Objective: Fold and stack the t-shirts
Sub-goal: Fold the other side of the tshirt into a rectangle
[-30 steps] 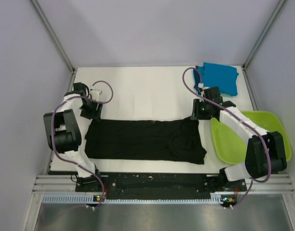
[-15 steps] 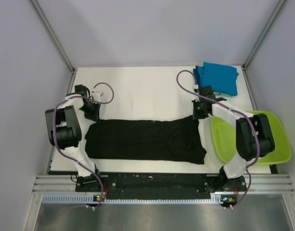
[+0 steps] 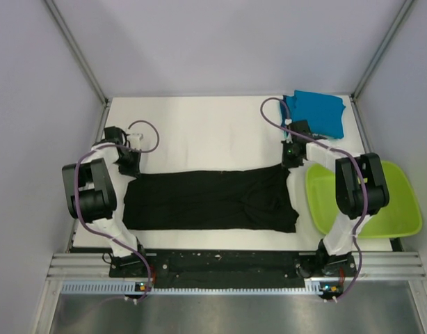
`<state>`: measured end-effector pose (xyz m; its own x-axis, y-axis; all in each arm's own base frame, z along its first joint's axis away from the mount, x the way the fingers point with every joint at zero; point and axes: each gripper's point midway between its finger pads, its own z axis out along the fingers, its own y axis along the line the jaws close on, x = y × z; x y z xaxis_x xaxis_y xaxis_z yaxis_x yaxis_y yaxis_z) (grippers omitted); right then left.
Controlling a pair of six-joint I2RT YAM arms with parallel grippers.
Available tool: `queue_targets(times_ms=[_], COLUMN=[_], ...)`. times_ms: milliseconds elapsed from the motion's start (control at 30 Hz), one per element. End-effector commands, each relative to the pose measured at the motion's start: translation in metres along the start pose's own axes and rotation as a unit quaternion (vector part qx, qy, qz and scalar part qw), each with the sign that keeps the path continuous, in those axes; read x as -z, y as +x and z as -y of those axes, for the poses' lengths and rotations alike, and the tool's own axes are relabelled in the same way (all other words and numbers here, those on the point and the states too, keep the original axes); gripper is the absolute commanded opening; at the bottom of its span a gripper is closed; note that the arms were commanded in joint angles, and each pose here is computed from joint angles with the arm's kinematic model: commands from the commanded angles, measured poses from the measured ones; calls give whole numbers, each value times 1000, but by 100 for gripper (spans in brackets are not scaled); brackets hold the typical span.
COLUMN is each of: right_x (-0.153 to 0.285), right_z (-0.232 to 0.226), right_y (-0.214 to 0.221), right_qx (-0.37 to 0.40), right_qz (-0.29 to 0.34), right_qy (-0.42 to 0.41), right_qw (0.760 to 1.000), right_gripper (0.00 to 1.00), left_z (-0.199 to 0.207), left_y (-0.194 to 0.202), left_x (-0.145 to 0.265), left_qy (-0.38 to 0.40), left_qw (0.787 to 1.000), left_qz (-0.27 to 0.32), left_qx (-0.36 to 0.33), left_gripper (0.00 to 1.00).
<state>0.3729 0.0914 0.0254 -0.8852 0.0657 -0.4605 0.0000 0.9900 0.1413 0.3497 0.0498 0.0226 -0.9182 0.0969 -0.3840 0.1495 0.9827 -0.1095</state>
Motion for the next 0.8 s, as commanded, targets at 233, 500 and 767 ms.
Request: queue_targets(times_ms=[233, 500, 767], right_x=[-1, 81, 95], right_z=[-28, -29, -29], right_y=[-79, -67, 69], right_qx=[41, 31, 8], right_qz=[57, 85, -27], right_qy=[-48, -33, -17], right_qw=[996, 995, 999], right_gripper=[21, 52, 61], left_z=[-28, -34, -38], left_y=[-8, 6, 9], left_x=[26, 33, 34], left_qy=[-62, -63, -73], left_qw=[996, 996, 996], left_qz=[52, 49, 44], left_qx=[37, 49, 41], left_gripper=[0, 0, 0])
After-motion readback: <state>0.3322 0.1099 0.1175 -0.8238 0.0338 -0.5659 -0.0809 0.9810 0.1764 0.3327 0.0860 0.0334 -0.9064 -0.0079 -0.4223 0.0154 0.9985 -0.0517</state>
